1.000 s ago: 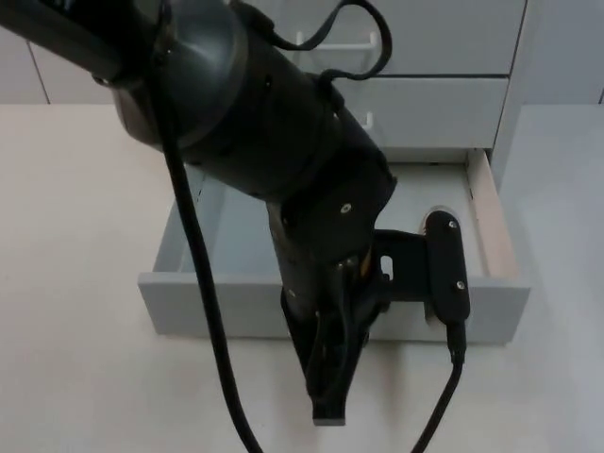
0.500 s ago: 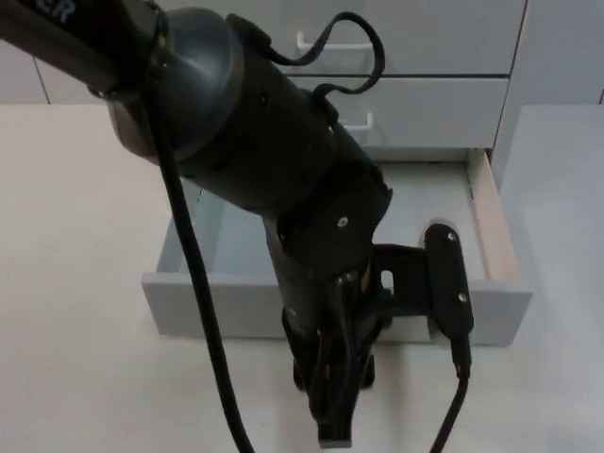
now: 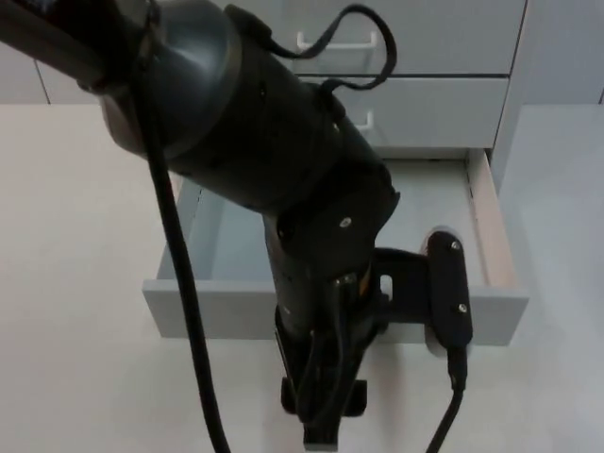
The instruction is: Open the drawer with the left hand, place the block into the drawer with the right hand, then close the drawer with the left hand.
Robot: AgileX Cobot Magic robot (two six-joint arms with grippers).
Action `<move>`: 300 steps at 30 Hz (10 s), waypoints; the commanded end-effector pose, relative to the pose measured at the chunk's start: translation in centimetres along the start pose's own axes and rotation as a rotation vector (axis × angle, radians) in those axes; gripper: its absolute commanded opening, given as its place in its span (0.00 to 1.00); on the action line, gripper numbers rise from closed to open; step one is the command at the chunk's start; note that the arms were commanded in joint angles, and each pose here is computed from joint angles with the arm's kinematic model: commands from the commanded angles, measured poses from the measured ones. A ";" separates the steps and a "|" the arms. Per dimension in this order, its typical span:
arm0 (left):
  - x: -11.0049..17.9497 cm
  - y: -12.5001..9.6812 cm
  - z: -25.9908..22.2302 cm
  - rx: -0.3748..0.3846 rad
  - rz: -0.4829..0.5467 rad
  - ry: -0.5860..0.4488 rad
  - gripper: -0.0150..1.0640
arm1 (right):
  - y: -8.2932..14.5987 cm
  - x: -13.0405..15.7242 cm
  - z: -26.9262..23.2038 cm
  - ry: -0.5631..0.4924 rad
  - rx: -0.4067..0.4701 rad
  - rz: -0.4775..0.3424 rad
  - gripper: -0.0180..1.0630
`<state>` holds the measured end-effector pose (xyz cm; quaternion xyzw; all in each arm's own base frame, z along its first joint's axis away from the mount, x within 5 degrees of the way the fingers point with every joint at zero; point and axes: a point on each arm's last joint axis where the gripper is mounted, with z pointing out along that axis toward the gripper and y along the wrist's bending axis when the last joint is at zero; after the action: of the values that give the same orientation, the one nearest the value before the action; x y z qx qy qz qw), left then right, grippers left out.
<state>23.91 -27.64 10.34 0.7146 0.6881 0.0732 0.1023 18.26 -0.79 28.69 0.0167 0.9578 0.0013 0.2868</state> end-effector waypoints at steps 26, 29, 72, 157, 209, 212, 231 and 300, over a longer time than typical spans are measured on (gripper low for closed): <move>4.9 0.3 -23.5 -0.250 -0.379 -0.427 0.66 | -0.1 -0.1 -0.3 -0.006 0.004 0.002 0.99; 5.6 0.0 -24.6 -0.268 -0.384 -0.460 0.66 | -0.1 -0.1 -0.3 -0.006 0.004 0.002 0.99; 24.1 -6.7 -25.5 -0.334 -1.426 -0.671 0.99 | 0.2 0.3 -0.3 0.037 -0.033 0.030 0.99; 24.3 -7.4 -25.0 -0.289 -1.362 -0.562 0.99 | 10.0 10.3 13.9 0.312 -0.004 -0.073 0.02; 25.3 -6.9 -25.1 -0.418 -1.394 -0.512 0.99 | 21.3 -2.7 13.9 0.075 -0.226 -0.264 0.02; 25.3 -6.9 -25.1 -0.421 -1.394 -0.513 0.99 | 22.8 -2.9 15.9 0.049 -0.283 -0.220 0.02; 25.4 -6.8 -25.2 -0.434 -1.393 -0.521 0.99 | 24.2 -1.6 21.3 0.111 -0.260 -0.208 0.48; 25.0 -6.7 -25.3 -0.402 -1.405 -0.572 0.99 | 0.3 -0.5 -2.3 -0.098 0.142 0.105 0.60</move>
<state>12.29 -1.30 32.28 0.0735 0.9012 -0.0663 0.4219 17.55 -0.27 30.70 0.0868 0.9404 -0.0522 0.3246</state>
